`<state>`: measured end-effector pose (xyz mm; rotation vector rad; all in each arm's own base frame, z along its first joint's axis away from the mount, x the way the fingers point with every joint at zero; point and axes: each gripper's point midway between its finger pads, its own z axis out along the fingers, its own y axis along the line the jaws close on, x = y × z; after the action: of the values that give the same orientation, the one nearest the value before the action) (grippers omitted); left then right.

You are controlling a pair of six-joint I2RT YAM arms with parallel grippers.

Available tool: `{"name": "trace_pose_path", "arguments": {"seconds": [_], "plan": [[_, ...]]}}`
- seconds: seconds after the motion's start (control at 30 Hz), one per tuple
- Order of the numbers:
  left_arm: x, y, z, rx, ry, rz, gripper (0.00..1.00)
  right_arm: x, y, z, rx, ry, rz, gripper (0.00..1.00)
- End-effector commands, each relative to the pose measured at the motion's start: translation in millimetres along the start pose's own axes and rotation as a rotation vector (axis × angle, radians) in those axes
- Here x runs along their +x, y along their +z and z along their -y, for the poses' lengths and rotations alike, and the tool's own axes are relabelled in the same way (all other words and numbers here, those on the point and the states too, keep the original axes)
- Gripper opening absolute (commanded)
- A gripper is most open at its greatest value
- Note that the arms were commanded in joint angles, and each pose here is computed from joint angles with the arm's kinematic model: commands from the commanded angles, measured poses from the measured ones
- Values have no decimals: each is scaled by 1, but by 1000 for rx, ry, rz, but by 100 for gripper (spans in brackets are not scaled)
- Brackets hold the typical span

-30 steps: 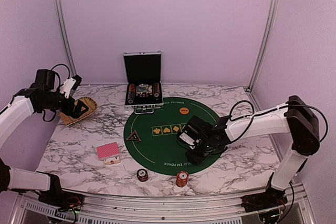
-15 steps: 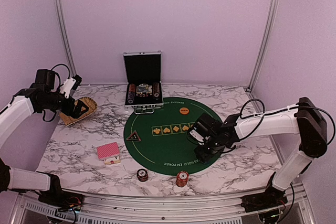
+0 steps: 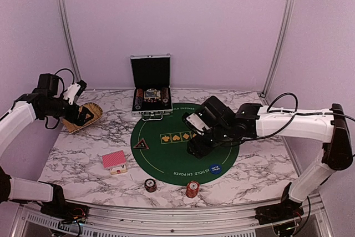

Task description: Distribute texas hold em gaming equipment

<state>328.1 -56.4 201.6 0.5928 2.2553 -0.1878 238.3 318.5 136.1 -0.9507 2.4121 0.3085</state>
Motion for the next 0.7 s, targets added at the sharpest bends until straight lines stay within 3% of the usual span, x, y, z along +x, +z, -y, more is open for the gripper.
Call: {"name": "trace_pose_path", "arguments": {"seconds": [0.0, 0.33, 0.67], "plan": [[5, -1, 4, 27, -21, -28, 99, -2, -18, -50, -105, -83, -17, 72], [6, -5, 5, 29, -18, -32, 99, 37, -36, -77, -140, -156, -156, 84], [6, -6, 10, 47, -21, -26, 99, 66, -25, -106, -200, -216, -246, 91]]}}
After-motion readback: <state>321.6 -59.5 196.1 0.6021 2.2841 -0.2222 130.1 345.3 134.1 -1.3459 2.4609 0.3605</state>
